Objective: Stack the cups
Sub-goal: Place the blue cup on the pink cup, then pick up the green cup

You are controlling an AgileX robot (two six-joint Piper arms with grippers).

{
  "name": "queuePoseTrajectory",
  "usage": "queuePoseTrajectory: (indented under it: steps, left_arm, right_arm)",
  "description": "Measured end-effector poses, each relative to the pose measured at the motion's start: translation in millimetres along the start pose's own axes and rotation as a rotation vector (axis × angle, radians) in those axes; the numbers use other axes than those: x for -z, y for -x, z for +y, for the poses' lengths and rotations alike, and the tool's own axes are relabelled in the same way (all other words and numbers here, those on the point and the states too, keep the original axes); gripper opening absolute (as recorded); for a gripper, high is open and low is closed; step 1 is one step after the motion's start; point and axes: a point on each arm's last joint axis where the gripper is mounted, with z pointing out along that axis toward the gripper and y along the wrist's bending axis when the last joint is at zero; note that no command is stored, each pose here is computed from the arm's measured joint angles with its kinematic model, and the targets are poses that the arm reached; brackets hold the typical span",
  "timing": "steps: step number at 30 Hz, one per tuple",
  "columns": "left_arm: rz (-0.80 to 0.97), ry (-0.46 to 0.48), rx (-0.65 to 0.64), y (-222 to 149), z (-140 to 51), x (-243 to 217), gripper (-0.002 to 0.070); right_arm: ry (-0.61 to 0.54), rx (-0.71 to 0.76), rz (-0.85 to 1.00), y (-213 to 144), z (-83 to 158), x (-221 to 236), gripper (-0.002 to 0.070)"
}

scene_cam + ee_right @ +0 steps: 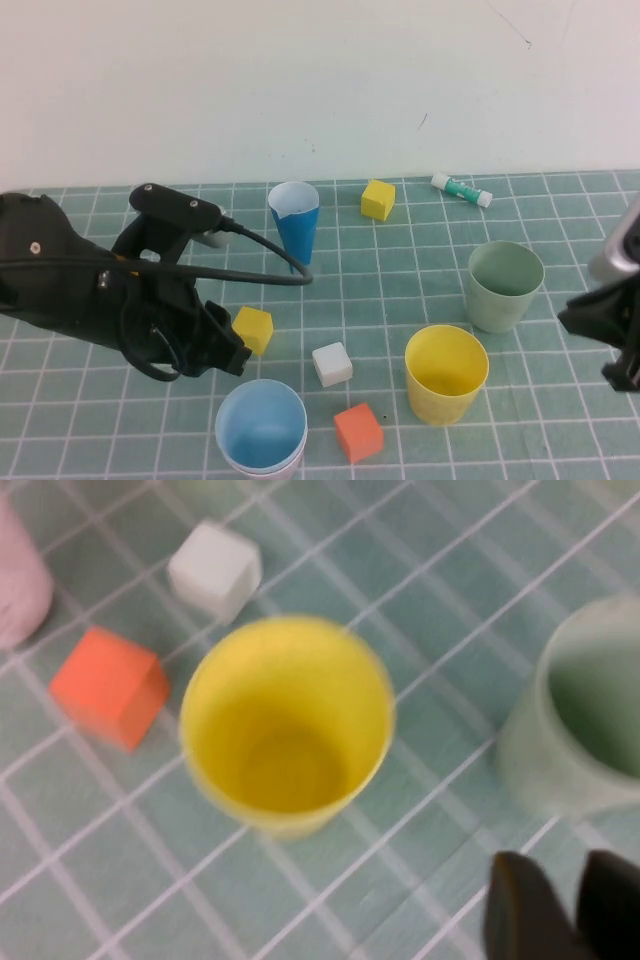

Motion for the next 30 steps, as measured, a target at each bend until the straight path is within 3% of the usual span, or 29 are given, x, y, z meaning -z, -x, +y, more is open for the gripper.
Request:
queuePoseTrajectory:
  steps: [4, 7, 10, 14, 25, 28, 30]
  left_arm:
    - [-0.054, 0.025, 0.0, 9, 1.0, 6, 0.0254]
    - [-0.175, 0.066, 0.008, 19, 1.1, 23, 0.0181]
    - [-0.316, 0.102, -0.002, 25, -1.5, 49, 0.0072]
    - [-0.433, 0.146, -0.048, 23, -5.8, 80, 0.0015]
    - [-0.467, 0.224, -0.146, -3, -11.5, 118, 0.0002]
    - [-0.445, 0.223, -0.143, -8, -11.3, 116, 0.0002]
    - [-0.437, 0.222, -0.142, -9, -11.2, 115, 0.0002]
  right_arm:
    - [-0.034, 0.015, -0.053, 25, -13, 5, 0.0294]
    - [-0.05, 0.015, -0.074, 45, -28, 1, 0.04]
    - [-0.036, 0.013, -0.049, 57, -45, -15, 0.0432]
    - [-0.021, 0.043, 0.024, 63, -65, -43, 0.0442]
    - [-0.004, 0.088, 0.256, 39, -101, -117, 0.0429]
    - [0.019, 0.079, 0.291, 29, -103, -132, 0.0346]
    - [0.027, 0.075, 0.302, 25, -104, -138, 0.0226]
